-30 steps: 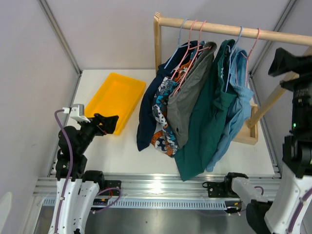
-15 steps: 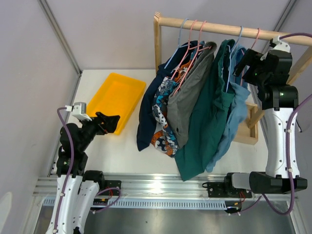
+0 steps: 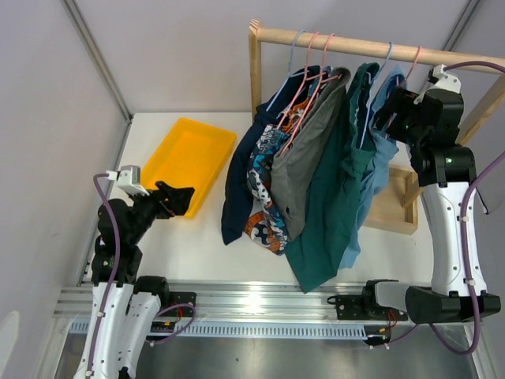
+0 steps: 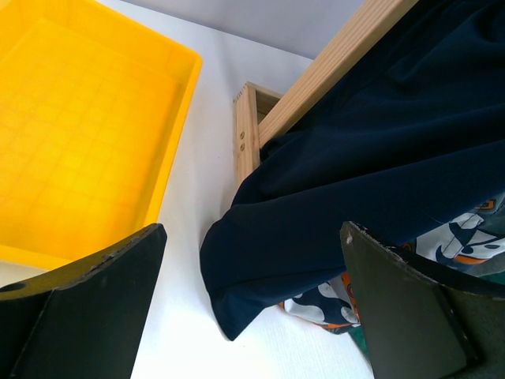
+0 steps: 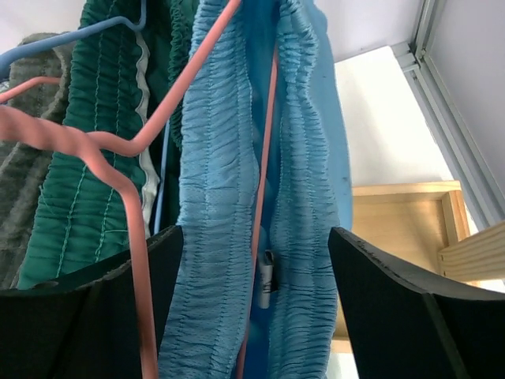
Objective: Remove the shorts from the hanger
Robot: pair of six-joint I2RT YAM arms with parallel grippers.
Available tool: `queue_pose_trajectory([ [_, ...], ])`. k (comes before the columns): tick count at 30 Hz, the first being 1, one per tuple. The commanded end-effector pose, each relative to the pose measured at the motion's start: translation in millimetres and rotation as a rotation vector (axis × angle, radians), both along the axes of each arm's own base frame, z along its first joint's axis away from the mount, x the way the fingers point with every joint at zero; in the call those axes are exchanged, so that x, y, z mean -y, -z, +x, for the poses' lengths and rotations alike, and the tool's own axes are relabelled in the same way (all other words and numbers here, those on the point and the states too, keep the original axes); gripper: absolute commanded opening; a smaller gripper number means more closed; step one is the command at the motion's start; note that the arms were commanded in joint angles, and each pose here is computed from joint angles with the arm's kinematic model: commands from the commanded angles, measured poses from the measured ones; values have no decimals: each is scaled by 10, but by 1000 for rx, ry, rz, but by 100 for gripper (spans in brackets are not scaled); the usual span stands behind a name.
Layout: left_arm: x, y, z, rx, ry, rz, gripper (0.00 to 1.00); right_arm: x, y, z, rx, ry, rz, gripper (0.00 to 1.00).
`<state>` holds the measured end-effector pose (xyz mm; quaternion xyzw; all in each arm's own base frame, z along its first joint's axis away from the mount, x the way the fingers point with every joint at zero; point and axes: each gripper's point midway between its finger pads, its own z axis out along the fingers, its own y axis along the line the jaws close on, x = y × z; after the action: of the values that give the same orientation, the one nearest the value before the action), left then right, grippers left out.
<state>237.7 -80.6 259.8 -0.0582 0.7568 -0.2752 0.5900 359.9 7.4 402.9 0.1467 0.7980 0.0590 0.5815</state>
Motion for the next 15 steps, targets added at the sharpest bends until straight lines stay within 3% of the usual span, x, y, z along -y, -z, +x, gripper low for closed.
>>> queue_pose_trajectory([
  [1, 46, -26, 9, 15, 27, 3, 99, -32, -519, -130, 143, -5, -5, 84],
  [8, 48, -33, 4, 17, 29, 2, 99, -278, -835, -227, 226, -83, -8, 87],
  [15, 45, -43, 7, 19, 27, 4, 99, -303, -730, -177, 193, -77, -27, 79],
])
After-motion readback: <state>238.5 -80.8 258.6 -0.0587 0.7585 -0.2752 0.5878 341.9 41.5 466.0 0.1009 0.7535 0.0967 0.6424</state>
